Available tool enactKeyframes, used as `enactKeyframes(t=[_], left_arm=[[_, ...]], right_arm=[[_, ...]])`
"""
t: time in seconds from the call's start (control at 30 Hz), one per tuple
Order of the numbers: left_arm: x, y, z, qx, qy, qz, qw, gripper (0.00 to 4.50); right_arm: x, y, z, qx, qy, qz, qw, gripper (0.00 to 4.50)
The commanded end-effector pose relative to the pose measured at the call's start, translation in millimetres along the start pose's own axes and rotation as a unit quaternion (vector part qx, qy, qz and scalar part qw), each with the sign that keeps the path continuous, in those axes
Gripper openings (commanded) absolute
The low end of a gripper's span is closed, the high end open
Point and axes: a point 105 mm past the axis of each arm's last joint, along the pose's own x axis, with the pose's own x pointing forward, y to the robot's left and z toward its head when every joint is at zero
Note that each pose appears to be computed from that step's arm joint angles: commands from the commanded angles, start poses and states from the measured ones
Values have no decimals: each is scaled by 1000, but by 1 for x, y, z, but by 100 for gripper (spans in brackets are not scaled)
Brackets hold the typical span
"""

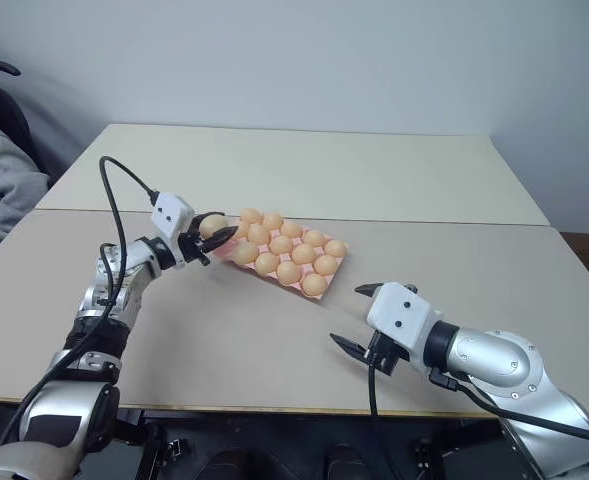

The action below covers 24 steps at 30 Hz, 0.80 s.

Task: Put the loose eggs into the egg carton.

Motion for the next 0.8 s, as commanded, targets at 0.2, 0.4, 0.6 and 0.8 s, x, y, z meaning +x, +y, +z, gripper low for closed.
enactKeyframes(t=[0.2,0.4,0.6,0.8], left_arm=[[6,4,2,25,-1,4,1000,251],[9,7,-3,46,9,26,999,444],[7,5,-1,47,2,22,999,448],[-11,-2,13,42,-32,-14,999,448]], right_arm=[[-4,2,6,-16,-3,-11,1000,450],[-4,1,6,-18,-2,-10,1000,450],[-4,0,6,-20,-1,-8,1000,450],[-4,0,6,-21,-2,-5,1000,450]])
